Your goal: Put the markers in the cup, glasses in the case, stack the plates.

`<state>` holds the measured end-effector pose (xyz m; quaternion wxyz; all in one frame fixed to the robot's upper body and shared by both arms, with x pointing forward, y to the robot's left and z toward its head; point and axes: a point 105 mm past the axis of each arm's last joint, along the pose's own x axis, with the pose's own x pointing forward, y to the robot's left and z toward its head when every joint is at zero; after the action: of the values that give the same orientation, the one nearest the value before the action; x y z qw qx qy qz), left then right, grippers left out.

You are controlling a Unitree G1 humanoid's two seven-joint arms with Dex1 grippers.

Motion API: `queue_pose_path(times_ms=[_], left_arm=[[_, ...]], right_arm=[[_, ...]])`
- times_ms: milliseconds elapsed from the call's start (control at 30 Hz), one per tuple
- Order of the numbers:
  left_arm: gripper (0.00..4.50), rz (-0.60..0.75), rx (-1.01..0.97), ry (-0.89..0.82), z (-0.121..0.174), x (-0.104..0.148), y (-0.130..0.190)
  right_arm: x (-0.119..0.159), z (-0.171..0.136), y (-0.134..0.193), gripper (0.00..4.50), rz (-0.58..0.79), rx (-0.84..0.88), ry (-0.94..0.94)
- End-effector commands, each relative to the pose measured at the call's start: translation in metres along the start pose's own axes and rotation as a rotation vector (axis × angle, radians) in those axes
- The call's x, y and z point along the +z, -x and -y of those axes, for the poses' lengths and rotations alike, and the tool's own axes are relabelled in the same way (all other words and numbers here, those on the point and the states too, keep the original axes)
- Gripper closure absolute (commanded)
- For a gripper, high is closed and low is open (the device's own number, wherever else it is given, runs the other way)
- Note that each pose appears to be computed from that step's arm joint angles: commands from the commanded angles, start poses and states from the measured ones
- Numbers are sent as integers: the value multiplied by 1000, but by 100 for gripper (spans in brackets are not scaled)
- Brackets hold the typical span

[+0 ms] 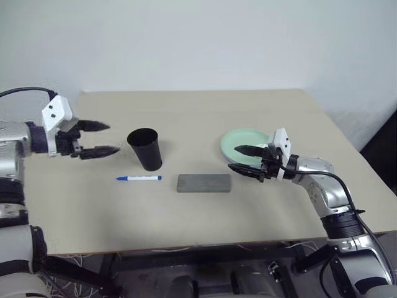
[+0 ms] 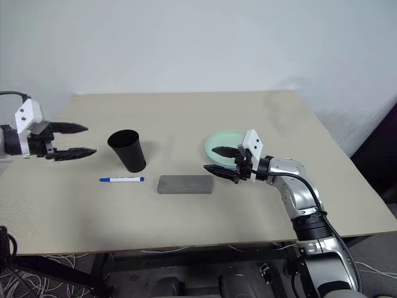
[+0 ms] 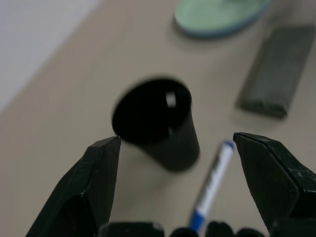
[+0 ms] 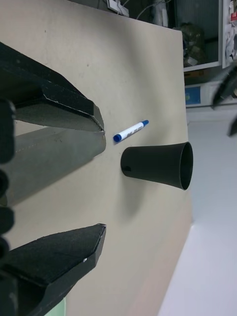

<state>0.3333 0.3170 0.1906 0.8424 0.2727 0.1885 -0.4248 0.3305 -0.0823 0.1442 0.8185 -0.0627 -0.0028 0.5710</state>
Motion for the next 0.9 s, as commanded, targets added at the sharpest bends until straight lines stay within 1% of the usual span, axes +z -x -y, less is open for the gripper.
queue_pose_path(times_ms=[33,100,167,500,900], left_arm=[[63,-110,-36,-51,-1,-5,3],[63,-184,-74,-64,4,-17,-2],[63,-217,-81,-70,3,-22,-8],[63,-291,-154,-62,9,-33,-57],[63,-347,-140,-86,13,-43,-89]], right_arm=[[16,3,-3,127,38,10,48],[15,3,-3,127,37,10,46],[14,3,-3,127,36,10,44],[14,4,-3,127,36,3,44],[11,5,2,127,24,-17,42]])
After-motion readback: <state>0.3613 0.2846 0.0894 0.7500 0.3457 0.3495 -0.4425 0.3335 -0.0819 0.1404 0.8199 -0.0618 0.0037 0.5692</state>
